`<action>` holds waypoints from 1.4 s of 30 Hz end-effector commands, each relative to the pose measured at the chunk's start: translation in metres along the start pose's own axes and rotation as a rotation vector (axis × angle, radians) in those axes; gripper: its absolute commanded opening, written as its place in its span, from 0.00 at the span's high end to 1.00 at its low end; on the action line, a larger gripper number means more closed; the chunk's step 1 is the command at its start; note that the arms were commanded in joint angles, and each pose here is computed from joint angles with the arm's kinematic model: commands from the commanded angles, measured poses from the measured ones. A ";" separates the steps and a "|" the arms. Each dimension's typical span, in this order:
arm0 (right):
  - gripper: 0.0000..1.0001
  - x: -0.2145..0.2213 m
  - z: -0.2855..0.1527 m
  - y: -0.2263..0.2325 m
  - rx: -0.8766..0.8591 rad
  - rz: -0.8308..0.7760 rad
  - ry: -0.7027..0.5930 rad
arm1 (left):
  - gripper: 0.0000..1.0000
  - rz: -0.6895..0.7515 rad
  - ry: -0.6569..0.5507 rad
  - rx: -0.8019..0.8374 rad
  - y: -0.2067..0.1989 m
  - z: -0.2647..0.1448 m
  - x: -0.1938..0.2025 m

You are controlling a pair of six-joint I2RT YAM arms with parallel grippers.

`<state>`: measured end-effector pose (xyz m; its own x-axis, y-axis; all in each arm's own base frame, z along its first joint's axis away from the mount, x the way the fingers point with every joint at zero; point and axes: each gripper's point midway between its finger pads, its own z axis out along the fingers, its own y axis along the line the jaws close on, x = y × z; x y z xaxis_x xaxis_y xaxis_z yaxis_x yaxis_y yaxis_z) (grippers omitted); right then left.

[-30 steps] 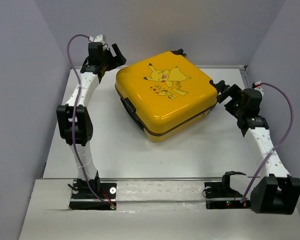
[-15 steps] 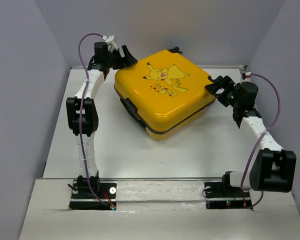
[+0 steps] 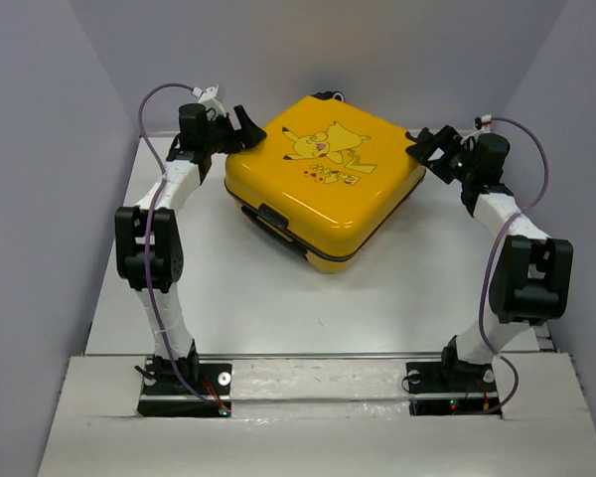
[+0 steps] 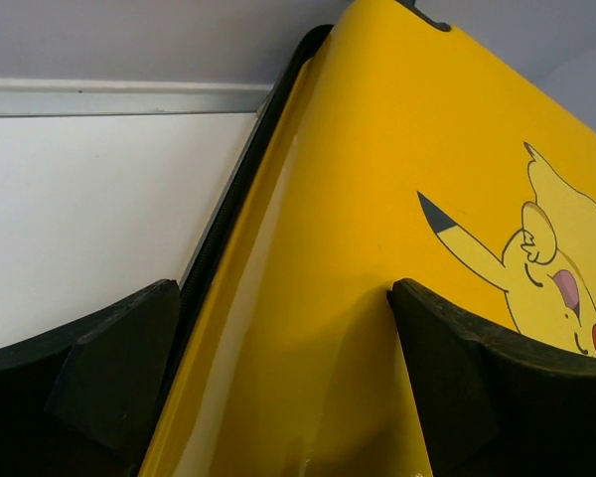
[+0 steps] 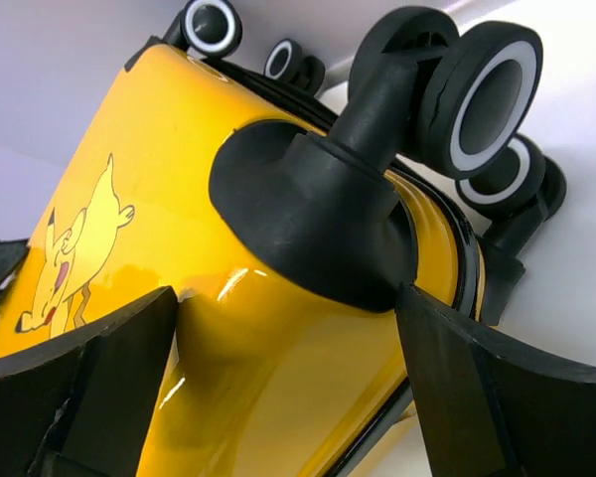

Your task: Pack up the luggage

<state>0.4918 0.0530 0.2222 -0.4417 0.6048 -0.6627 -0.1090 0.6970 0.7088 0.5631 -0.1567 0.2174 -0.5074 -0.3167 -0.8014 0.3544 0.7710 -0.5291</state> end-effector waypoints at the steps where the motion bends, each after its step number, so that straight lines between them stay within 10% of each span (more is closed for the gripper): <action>1: 0.10 0.064 0.019 0.072 -0.271 -0.114 0.250 | 0.01 -0.107 0.229 -0.047 -0.015 -0.028 0.095; 7: 0.09 0.091 0.017 0.102 -0.335 -0.116 0.334 | 0.01 -0.101 0.138 -0.155 -0.024 -0.090 0.090; 20: 0.00 0.010 -0.054 0.188 -0.353 -0.319 0.193 | 0.01 0.073 -0.415 -0.294 -0.108 -0.239 -0.117; 26: 0.13 0.042 -0.118 0.184 -0.378 -0.366 0.152 | 0.02 0.040 -0.214 -0.186 -0.105 -0.238 0.003; 28: 0.42 0.072 -0.133 0.174 -0.391 -0.328 0.158 | 0.06 0.009 -0.130 -0.113 -0.108 -0.243 0.062; 29: 0.77 0.096 -0.147 0.155 -0.387 -0.320 0.142 | 0.11 -0.021 -0.089 -0.066 -0.118 -0.243 0.087; 30: 0.92 0.115 -0.152 0.148 -0.383 -0.301 0.160 | 0.19 -0.047 -0.052 -0.041 -0.118 -0.249 0.117; 38: 0.93 0.185 -0.158 0.092 -0.326 -0.304 0.199 | 0.45 -0.195 0.096 0.116 -0.141 -0.258 0.211; 42: 0.67 0.195 -0.146 0.086 -0.361 -0.356 0.193 | 0.44 -0.227 0.148 0.144 -0.154 -0.244 0.238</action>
<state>0.2454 0.1669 0.1578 -0.6424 0.2539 -0.7231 -0.4281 0.6638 0.6133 0.1986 -0.1866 0.1629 -0.6839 -0.3343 -0.6485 0.2840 0.6968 -0.6587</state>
